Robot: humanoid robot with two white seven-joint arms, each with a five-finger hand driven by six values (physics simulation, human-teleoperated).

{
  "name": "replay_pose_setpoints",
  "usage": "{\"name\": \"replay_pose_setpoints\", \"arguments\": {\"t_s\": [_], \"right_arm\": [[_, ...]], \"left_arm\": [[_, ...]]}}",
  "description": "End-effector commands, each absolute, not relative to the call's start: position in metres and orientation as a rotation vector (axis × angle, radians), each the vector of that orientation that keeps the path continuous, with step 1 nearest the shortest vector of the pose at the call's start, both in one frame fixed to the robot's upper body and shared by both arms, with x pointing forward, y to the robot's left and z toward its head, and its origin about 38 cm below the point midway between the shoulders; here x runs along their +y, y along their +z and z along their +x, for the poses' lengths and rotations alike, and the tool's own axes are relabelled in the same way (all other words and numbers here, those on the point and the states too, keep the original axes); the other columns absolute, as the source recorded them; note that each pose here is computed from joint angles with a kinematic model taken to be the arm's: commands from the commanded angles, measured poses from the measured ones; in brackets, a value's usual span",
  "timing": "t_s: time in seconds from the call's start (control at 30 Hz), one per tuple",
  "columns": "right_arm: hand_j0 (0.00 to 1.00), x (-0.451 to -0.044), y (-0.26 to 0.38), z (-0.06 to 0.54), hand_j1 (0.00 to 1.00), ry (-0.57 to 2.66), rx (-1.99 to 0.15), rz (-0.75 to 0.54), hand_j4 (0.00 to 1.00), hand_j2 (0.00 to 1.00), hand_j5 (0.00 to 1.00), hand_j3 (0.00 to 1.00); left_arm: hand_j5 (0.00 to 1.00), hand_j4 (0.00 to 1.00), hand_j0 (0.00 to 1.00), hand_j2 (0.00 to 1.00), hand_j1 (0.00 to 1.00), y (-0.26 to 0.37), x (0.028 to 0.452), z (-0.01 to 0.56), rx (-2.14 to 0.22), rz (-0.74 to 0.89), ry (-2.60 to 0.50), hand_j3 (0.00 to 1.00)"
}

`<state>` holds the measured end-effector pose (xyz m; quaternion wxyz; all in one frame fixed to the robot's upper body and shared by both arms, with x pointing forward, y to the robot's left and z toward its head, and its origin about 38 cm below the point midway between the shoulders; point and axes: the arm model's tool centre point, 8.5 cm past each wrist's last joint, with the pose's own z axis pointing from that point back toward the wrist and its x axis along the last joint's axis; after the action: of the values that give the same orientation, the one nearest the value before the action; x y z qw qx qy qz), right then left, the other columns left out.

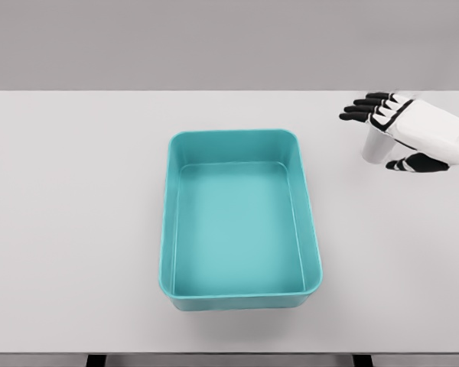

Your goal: Put the paper cup into the basket with your right arm

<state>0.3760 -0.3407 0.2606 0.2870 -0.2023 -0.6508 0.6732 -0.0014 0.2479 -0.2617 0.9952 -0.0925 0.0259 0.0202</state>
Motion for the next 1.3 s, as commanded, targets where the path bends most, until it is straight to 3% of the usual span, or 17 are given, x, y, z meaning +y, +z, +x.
{"name": "replay_pose_setpoints", "arguments": {"t_s": [0.0, 0.17, 0.33, 0.4, 0.53, 1.27], "right_arm": [[1.00, -0.339, 0.256, 0.376, 1.00, 1.805, -1.730, -0.520, 1.00, 1.00, 1.00, 1.00], [1.00, -0.337, 0.266, 0.388, 1.00, 1.771, -1.767, -0.490, 1.00, 1.00, 1.00, 1.00], [1.00, -0.369, 0.275, 0.436, 1.00, 1.457, -1.817, -0.316, 1.00, 1.00, 1.00, 1.00], [1.00, -0.377, 0.271, 0.431, 1.00, 1.280, -1.876, -0.181, 1.00, 1.00, 1.00, 1.00], [1.00, -0.407, 0.240, 0.411, 1.00, 1.090, -1.818, -0.069, 1.00, 1.00, 1.00, 1.00], [1.00, -0.438, 0.168, 0.421, 1.00, 0.740, -1.749, -0.021, 1.00, 1.00, 1.00, 1.00]], "left_arm": [[1.00, 1.00, 1.00, 1.00, 1.00, -0.262, 0.248, -0.001, 0.052, -0.186, 0.040, 1.00], [1.00, 1.00, 1.00, 1.00, 1.00, -0.262, 0.248, -0.001, 0.052, -0.186, 0.040, 1.00], [1.00, 1.00, 1.00, 1.00, 1.00, -0.262, 0.248, -0.001, 0.052, -0.186, 0.040, 1.00], [1.00, 1.00, 1.00, 1.00, 1.00, -0.262, 0.248, -0.001, 0.052, -0.186, 0.040, 1.00], [1.00, 1.00, 1.00, 1.00, 1.00, -0.262, 0.248, -0.001, 0.052, -0.186, 0.040, 1.00], [1.00, 1.00, 1.00, 1.00, 1.00, -0.262, 0.248, -0.001, 0.052, -0.186, 0.040, 1.00]]}}
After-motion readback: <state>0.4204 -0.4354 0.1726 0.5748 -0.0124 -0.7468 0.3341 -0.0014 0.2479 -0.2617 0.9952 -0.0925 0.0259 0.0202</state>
